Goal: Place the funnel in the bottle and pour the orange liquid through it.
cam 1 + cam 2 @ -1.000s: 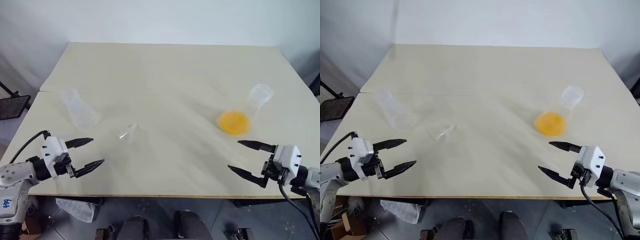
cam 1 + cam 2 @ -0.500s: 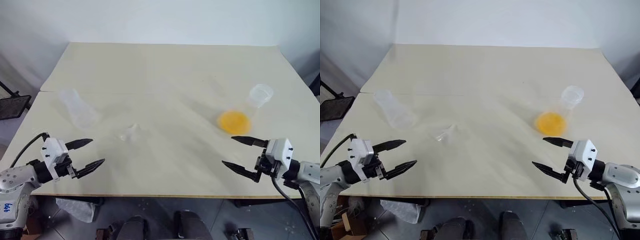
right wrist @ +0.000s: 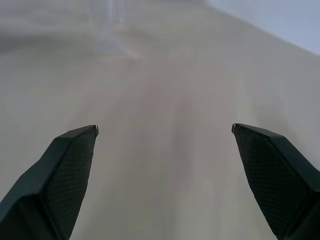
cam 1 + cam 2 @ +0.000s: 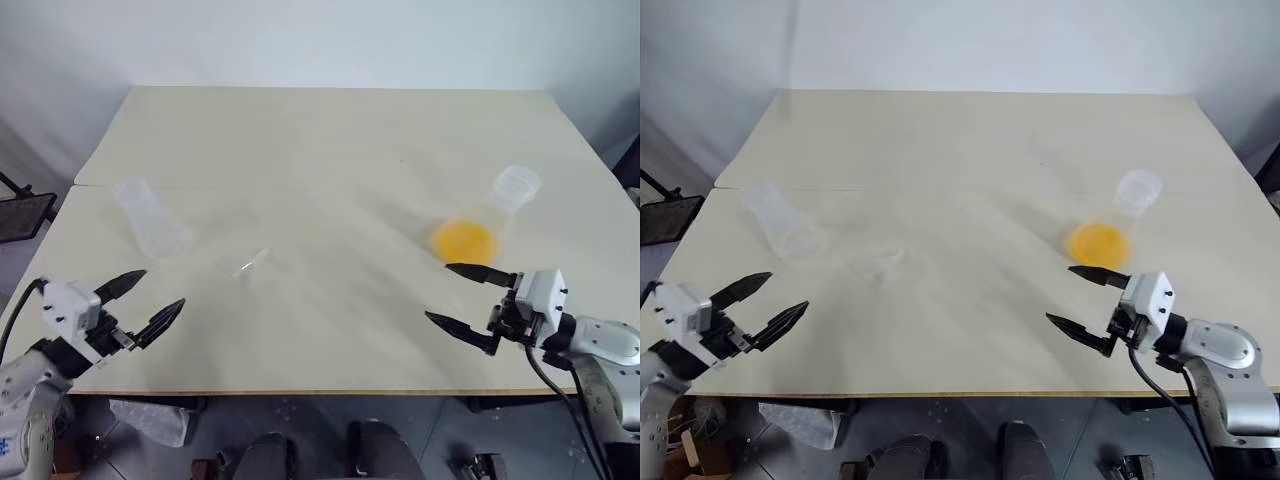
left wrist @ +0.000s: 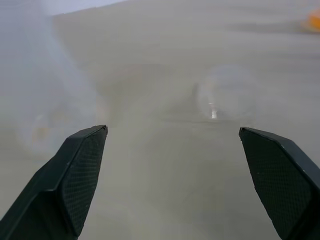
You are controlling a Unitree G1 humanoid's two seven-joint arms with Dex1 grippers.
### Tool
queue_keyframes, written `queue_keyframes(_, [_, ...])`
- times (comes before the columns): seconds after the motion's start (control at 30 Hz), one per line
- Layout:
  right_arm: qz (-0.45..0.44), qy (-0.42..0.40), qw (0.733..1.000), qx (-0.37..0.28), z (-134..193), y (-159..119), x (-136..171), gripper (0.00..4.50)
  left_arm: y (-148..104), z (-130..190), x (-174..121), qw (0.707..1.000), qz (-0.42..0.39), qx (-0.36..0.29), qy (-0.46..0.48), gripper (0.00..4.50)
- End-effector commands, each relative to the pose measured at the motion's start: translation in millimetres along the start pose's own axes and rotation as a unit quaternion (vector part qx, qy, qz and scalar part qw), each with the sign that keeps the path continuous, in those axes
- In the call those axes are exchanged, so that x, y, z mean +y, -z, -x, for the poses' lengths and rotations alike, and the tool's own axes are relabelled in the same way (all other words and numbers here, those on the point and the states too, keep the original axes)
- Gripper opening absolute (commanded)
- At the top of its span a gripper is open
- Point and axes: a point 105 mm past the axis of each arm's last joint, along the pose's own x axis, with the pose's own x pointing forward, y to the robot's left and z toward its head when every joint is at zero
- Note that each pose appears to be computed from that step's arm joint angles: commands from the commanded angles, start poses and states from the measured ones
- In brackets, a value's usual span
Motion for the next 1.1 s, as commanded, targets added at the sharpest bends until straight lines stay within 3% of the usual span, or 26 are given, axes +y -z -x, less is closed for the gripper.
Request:
queue_keyframes(0.03, [0.023,-0.001,0.999,-0.046,-13,-25,0,4.5,6,32,27,0.994,0.001,-0.004,-0.112,4.49])
queue_keyframes(0.23, [0.027,-0.016,0.998,-0.062,-21,-32,6,4.5,20,63,53,0.981,0.035,0.012,-0.189,4.49])
queue_keyframes(0.5, [0.026,-0.018,0.999,-0.042,-15,-22,5,4.5,-36,-12,43,0.995,0.035,-0.059,-0.072,4.49])
queue_keyframes(0.73, [0.026,-0.014,0.999,-0.043,-15,-21,6,4.5,-48,-70,35,0.998,0.03,-0.036,-0.032,4.49])
queue_keyframes(0.9, [0.026,-0.011,0.999,-0.04,-14,-20,10,4.5,-56,-88,36,0.998,0.027,-0.046,-0.045,4.49])
queue_keyframes(1.1, [0.026,0.0,0.999,-0.039,-11,-19,10,4.5,-59,-86,37,0.996,0.018,-0.053,-0.064,4.49])
